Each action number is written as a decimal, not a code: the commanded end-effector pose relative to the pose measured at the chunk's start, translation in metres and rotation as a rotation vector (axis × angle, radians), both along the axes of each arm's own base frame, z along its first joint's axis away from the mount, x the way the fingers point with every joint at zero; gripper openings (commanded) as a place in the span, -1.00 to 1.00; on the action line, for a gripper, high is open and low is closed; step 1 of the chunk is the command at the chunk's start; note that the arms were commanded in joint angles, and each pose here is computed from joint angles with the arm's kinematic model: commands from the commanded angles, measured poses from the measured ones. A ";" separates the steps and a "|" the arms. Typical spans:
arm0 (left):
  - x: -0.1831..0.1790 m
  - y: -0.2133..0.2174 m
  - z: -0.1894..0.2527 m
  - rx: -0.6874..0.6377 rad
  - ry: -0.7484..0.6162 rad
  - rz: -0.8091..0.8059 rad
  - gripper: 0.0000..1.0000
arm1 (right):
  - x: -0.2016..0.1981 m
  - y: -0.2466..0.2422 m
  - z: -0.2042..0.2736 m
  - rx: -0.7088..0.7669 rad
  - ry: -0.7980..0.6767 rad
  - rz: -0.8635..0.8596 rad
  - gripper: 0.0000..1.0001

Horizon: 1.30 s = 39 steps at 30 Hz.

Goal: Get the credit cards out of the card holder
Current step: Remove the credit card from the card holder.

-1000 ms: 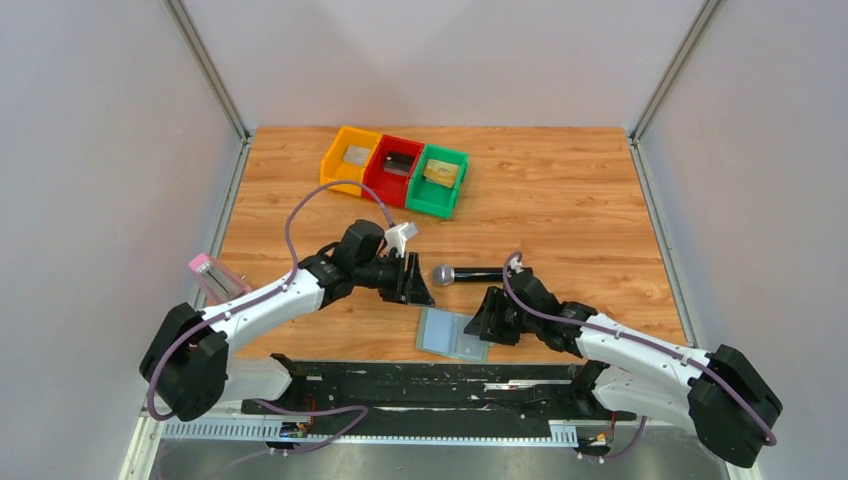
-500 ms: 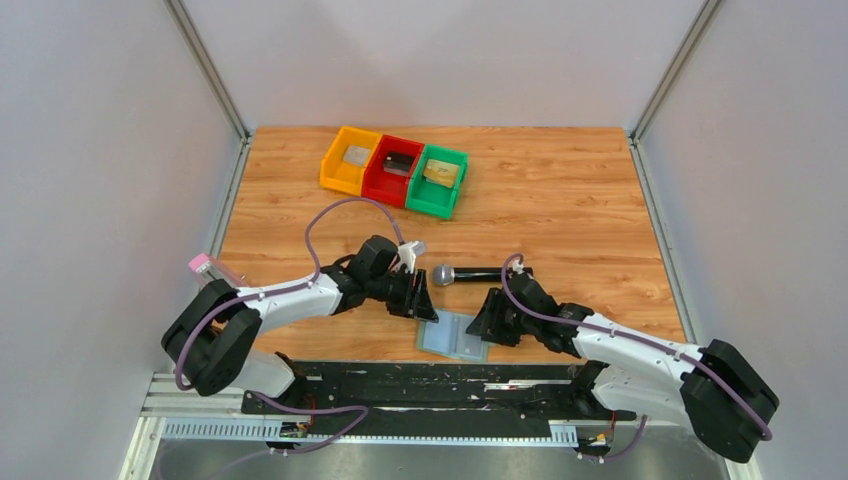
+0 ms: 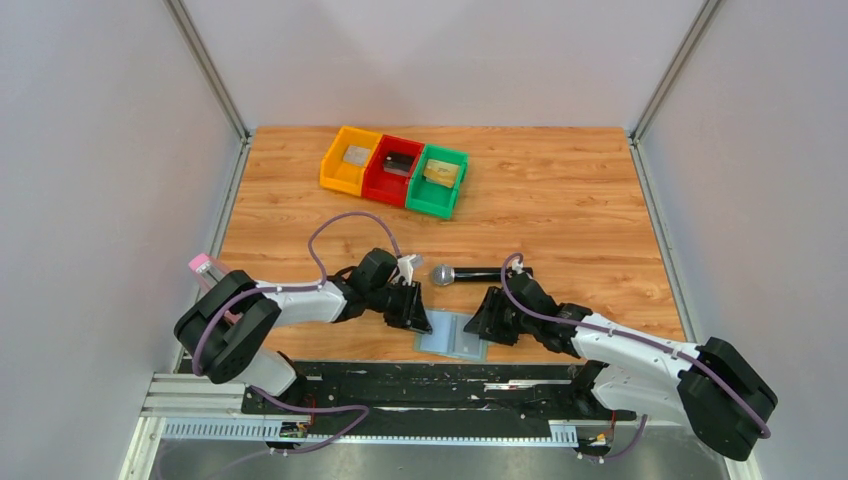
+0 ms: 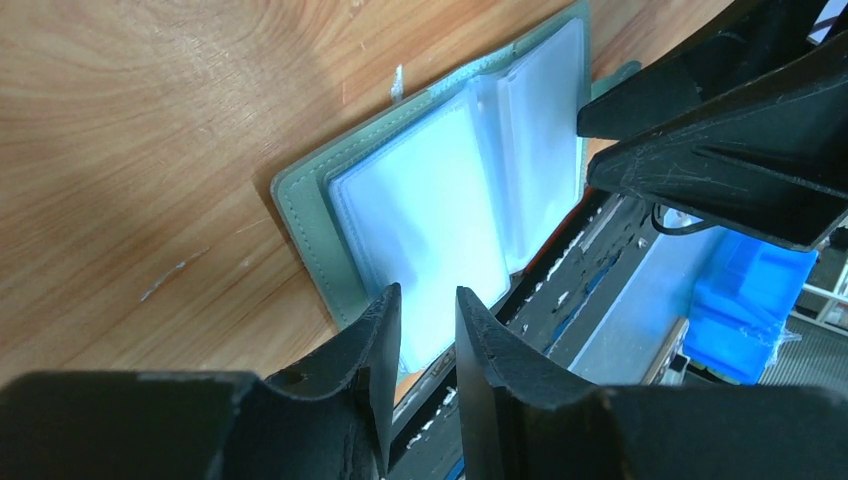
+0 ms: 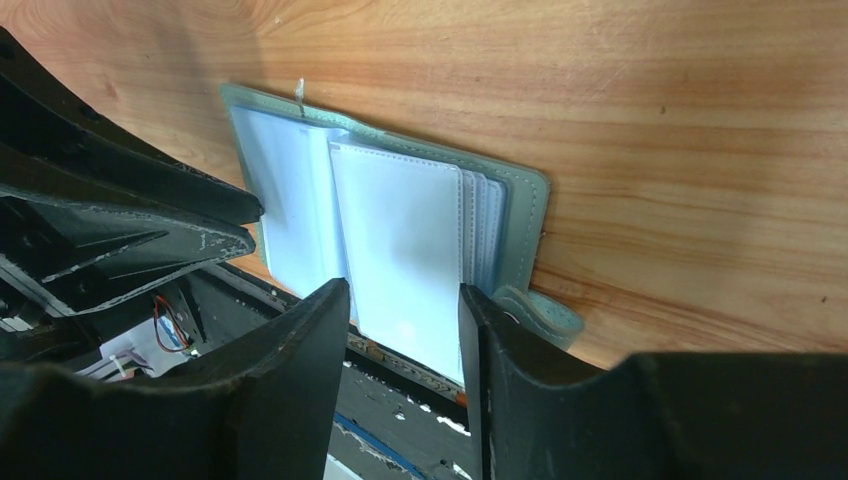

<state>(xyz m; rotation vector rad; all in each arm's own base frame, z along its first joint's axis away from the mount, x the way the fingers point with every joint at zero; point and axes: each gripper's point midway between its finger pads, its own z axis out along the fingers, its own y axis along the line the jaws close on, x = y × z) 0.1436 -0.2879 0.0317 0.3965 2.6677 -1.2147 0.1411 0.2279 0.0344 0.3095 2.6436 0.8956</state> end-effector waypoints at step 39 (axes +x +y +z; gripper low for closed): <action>-0.003 -0.019 0.041 -0.130 -0.018 0.080 -0.31 | 0.010 0.060 0.056 0.319 -0.167 0.187 -0.02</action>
